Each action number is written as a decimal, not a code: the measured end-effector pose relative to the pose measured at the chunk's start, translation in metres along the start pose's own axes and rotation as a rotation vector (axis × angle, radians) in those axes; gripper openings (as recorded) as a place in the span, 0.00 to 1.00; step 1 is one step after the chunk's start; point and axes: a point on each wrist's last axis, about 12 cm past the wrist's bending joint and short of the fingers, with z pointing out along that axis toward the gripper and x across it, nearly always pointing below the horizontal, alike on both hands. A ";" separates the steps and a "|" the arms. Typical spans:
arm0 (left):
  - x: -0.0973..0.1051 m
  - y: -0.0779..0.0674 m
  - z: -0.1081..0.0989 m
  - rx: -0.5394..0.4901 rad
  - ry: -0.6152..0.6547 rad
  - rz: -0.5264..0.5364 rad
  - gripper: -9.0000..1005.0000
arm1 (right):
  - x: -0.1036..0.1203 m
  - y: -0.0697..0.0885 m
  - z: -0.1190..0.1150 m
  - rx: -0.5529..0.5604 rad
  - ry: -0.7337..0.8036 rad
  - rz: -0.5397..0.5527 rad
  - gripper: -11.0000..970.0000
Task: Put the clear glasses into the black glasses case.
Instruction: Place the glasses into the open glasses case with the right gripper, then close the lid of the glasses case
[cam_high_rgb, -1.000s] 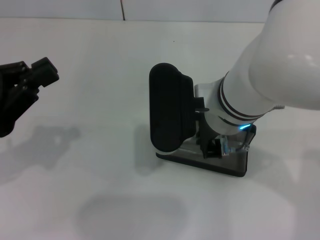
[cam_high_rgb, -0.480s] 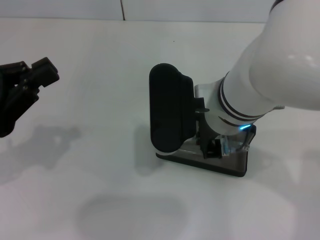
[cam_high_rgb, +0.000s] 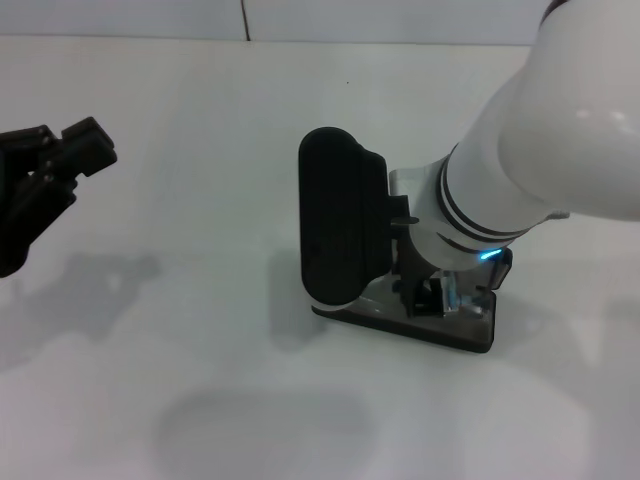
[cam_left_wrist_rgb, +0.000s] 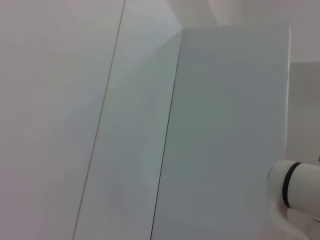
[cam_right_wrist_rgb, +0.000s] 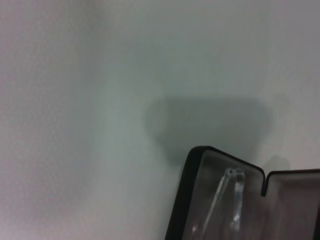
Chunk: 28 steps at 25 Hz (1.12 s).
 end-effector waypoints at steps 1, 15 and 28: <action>0.000 0.000 0.000 0.000 0.000 0.000 0.08 | 0.000 0.000 0.000 0.001 -0.002 -0.001 0.12; 0.001 0.000 0.000 -0.001 -0.003 -0.009 0.08 | -0.001 0.018 -0.016 -0.013 -0.079 -0.006 0.12; -0.014 0.013 0.011 0.029 -0.018 -0.041 0.08 | 0.033 0.027 -0.090 0.027 -0.428 0.131 0.12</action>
